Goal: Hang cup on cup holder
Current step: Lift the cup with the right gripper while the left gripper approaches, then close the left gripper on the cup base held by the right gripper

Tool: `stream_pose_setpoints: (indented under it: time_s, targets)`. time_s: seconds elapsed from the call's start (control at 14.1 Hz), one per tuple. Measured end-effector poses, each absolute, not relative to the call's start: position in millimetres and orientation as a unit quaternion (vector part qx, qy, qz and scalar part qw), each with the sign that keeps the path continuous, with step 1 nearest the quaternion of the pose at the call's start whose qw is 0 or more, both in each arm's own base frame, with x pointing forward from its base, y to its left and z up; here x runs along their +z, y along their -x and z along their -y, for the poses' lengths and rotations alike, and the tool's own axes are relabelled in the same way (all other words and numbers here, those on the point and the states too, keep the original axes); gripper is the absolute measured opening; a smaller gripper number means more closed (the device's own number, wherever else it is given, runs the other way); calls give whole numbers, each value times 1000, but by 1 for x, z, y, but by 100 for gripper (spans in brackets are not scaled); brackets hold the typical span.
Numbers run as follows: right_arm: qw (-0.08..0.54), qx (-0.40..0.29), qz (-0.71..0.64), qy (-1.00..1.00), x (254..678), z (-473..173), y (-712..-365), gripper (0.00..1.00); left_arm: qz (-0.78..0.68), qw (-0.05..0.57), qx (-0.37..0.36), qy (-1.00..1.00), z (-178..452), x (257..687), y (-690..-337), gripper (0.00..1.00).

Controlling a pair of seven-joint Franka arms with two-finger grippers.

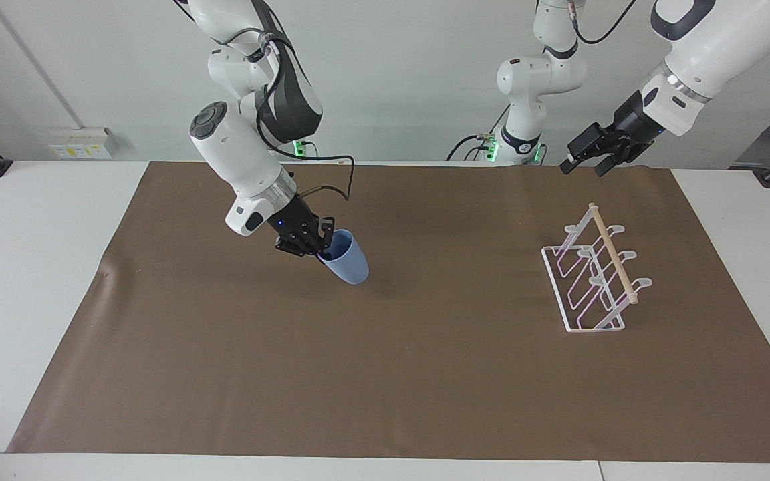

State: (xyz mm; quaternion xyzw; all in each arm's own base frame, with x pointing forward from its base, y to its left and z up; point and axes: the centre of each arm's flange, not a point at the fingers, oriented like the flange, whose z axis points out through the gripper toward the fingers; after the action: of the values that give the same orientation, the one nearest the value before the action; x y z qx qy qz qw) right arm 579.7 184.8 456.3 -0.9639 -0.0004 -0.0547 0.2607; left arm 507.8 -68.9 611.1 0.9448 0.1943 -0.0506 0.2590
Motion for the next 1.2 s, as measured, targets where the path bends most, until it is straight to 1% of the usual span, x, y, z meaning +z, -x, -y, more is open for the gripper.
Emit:
stream_pose_setpoints:
  time_s: [0.21, 0.42, 0.57, 0.64, 0.92, 1.2]
  targets:
    - [311, -46, -12, 949, 467, -210, -572, 5, -302, 329, -59, -893, 77, 605, -503, 100]
    - [360, -41, -32, 931, 480, -225, -565, 5, -409, 365, -85, -832, 85, 610, -504, 100]
    - [405, -31, -55, 912, 488, -236, -561, 5, -477, 375, -112, -787, 89, 610, -506, 100]
    - [417, -27, -57, 907, 491, -243, -558, 5, -504, 381, -132, -764, 92, 607, -506, 100]
    - [435, -15, -48, 899, 506, -275, -546, 5, -564, 382, -202, -704, 119, 581, -504, 100]
    - [469, -8, -59, 881, 529, -301, -537, 5, -587, 360, -240, -684, 134, 564, -499, 100]
